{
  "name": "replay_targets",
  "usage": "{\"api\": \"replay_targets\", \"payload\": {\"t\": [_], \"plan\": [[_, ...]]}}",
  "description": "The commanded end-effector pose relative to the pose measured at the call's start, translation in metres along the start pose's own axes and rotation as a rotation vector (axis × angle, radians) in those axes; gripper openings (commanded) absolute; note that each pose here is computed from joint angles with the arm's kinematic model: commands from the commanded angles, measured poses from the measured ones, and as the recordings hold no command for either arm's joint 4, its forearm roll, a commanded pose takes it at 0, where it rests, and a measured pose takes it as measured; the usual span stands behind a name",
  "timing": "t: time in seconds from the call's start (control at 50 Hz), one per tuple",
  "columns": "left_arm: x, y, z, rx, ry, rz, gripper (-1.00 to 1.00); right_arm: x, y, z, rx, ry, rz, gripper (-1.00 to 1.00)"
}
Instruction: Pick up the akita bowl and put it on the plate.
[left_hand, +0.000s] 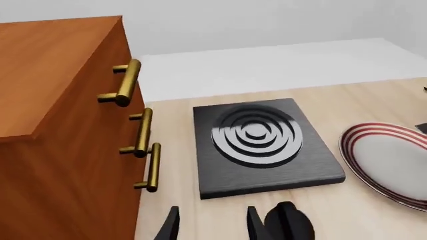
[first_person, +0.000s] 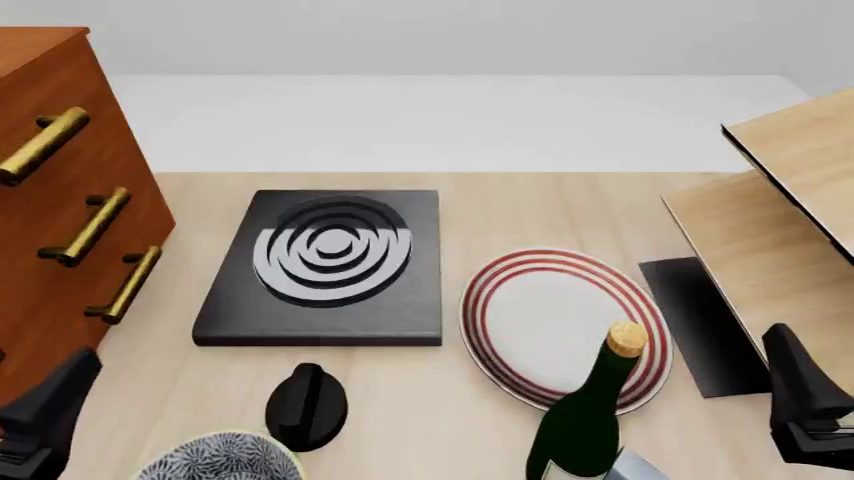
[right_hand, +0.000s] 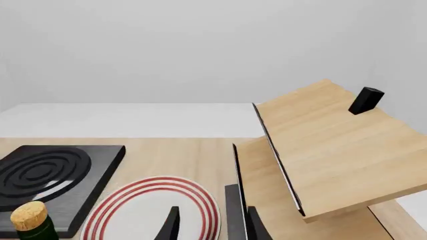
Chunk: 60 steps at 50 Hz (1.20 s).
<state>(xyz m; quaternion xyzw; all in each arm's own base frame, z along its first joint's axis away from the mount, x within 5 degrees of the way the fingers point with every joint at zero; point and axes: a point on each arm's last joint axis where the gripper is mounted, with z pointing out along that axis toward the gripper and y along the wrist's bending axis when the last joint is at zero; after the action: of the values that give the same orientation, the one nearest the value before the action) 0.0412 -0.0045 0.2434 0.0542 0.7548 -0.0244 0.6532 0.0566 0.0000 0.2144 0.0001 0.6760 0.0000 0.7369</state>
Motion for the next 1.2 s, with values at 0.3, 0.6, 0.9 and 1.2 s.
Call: {"api": "replay_targets", "payload": {"t": [0.3,0.6,0.9,1.2], "plan": [[-0.03,-0.001,-0.02,0.08,0.218,0.001,1.0,0.0,0.0,0.0,0.0,0.0,0.0,1.0],[-0.026,-0.001,-0.024,0.098,0.304,0.001,1.0,0.0,0.0,0.0,0.0,0.0,0.0,1.0],[-0.01,-0.002,-0.026,0.135,0.398,-0.005,1.0,0.0,0.0,0.0,0.0,0.0,0.0,1.0],[-0.001,-0.003,-0.023,0.165,0.456,0.014,1.0,0.0,0.0,0.0,0.0,0.0,0.0,1.0]]}}
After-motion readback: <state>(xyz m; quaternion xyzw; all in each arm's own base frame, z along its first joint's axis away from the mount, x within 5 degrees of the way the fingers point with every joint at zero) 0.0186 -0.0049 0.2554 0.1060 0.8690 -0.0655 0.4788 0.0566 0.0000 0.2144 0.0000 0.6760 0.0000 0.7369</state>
